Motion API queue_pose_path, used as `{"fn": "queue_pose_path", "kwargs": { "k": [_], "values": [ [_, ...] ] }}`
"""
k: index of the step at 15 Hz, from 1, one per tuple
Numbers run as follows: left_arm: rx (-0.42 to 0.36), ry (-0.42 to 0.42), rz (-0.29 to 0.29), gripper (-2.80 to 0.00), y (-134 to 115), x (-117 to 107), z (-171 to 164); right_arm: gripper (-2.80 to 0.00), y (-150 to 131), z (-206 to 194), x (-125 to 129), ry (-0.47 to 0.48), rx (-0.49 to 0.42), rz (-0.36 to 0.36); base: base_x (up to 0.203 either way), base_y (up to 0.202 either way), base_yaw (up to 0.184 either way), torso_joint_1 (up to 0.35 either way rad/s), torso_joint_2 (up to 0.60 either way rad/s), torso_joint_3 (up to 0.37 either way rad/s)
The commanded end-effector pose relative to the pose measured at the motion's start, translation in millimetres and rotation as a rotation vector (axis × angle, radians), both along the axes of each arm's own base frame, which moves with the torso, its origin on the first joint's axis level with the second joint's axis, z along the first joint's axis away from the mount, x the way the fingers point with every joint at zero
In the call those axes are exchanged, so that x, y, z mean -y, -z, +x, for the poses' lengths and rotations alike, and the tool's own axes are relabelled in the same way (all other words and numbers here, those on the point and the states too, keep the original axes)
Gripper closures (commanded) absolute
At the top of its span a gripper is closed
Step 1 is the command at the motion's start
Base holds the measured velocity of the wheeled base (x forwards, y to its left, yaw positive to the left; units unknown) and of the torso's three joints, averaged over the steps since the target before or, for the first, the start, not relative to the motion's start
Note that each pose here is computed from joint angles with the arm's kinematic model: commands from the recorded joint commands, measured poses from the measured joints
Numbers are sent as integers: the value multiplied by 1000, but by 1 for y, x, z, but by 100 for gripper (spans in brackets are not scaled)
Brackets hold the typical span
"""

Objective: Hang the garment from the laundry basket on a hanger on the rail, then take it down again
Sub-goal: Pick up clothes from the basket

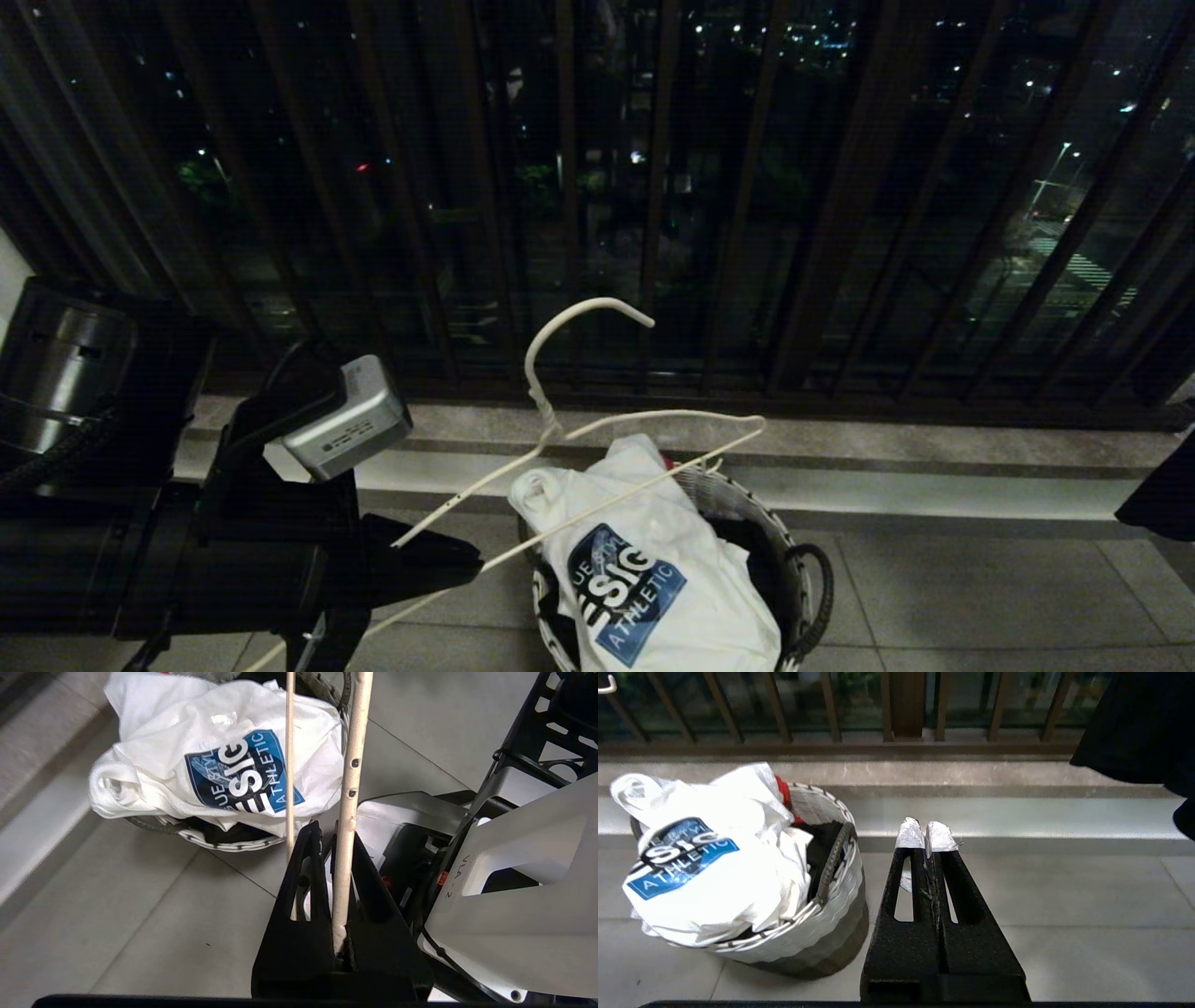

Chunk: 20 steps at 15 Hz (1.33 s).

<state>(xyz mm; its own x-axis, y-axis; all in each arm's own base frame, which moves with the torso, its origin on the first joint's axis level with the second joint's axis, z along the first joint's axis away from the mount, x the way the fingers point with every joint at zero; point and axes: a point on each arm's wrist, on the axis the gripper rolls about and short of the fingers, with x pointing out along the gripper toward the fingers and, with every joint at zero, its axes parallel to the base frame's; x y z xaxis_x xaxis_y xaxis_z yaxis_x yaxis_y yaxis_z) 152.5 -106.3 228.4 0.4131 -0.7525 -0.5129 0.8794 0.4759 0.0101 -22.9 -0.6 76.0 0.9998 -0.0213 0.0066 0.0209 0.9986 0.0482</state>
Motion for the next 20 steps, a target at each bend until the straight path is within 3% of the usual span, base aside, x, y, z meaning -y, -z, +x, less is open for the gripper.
{"fn": "queue_pose_path", "kwargs": {
  "k": [1,20],
  "values": [
    [0,3,-1,0,0,0,0,0,0,0,0,-1,0,0,0,0,0,-2,2,-193],
    [-4,3,4,0,1,0,1,0,0,0,0,-1,0,1,0,0,0,4,3,-197]
  ]
}}
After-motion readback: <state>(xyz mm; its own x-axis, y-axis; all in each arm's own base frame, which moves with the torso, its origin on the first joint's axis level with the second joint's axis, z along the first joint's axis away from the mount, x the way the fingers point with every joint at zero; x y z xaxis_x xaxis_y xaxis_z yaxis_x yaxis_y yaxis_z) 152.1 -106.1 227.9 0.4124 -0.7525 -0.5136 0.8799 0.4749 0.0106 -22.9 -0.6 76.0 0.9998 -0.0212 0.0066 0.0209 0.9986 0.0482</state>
